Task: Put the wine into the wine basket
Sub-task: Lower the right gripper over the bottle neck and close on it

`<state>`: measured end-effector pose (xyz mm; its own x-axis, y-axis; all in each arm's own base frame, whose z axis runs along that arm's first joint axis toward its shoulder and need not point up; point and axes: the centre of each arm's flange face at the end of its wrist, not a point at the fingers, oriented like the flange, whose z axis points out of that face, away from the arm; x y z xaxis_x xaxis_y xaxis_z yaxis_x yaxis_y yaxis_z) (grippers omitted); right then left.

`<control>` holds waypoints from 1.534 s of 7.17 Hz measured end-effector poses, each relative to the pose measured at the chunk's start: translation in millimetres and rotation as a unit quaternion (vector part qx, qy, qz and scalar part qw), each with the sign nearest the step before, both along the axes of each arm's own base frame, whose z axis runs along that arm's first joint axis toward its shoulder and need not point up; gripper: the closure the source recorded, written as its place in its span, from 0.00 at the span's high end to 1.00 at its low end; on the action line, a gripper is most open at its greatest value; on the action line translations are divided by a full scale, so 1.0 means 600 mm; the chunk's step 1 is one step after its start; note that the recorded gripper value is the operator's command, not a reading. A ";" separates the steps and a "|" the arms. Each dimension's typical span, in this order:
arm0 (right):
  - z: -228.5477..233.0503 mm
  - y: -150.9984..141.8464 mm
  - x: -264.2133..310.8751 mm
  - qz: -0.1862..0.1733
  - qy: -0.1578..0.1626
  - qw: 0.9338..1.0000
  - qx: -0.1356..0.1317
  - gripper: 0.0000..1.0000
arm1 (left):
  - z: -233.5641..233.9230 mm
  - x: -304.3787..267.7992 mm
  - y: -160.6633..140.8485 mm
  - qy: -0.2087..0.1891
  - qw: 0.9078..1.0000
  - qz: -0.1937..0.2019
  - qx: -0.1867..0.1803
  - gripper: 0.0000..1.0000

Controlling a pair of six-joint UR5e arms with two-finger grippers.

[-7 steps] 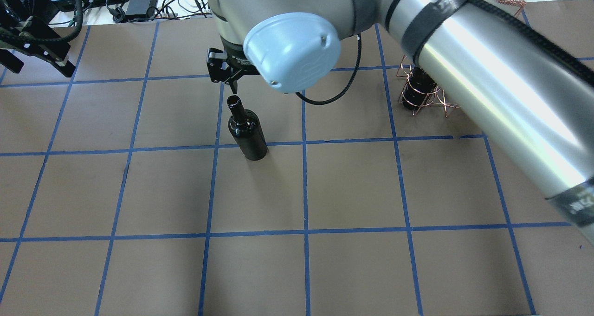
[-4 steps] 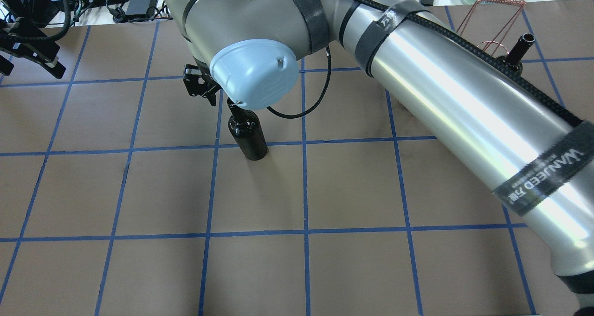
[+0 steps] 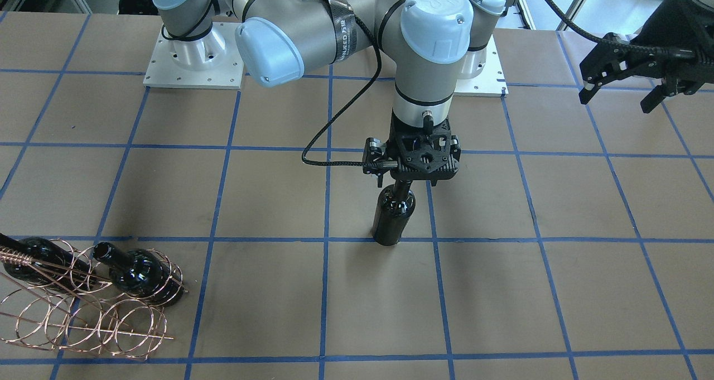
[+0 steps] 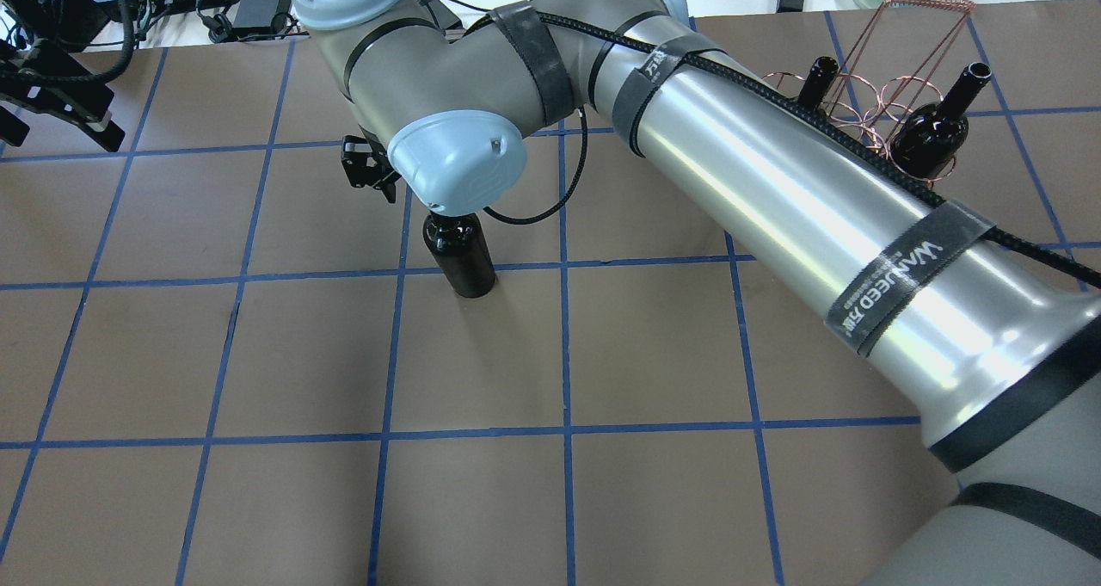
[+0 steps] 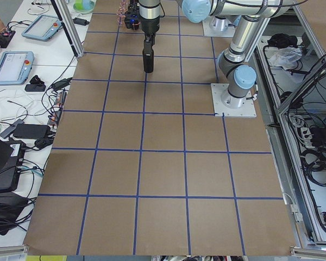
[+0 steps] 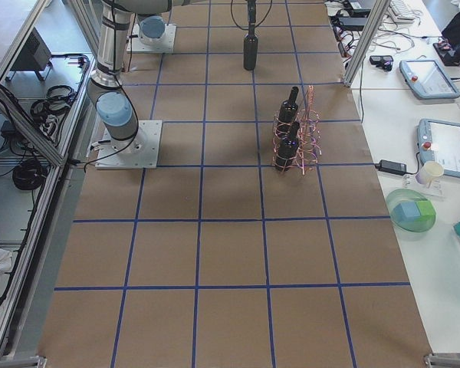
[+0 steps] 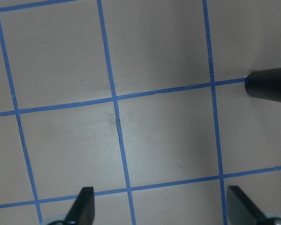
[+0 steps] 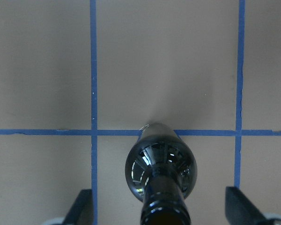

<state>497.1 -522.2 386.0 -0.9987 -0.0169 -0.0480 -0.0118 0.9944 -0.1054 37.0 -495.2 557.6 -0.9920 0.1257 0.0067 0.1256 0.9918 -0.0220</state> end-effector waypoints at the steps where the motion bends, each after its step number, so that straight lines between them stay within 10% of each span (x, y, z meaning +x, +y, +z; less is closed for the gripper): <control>1: -0.006 -0.002 0.000 0.003 0.002 1.000 0.001 0.84 | 0.000 0.000 0.000 0.000 1.000 0.000 0.000 1.00; 9: -0.021 -0.011 -0.010 -0.001 0.003 1.000 0.011 0.60 | -0.005 -0.007 0.003 0.013 1.000 -0.001 -0.001 1.00; 11: -0.022 -0.010 -0.010 -0.002 0.003 1.000 0.013 0.29 | -0.007 -0.007 0.004 0.014 1.000 -0.001 0.000 1.00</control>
<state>491.3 -528.4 372.5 -0.9990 -0.0125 -0.0429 -0.0090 0.9967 -0.0803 32.8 -492.5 553.4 -0.9912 0.1278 0.0353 0.1269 0.9916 -0.0263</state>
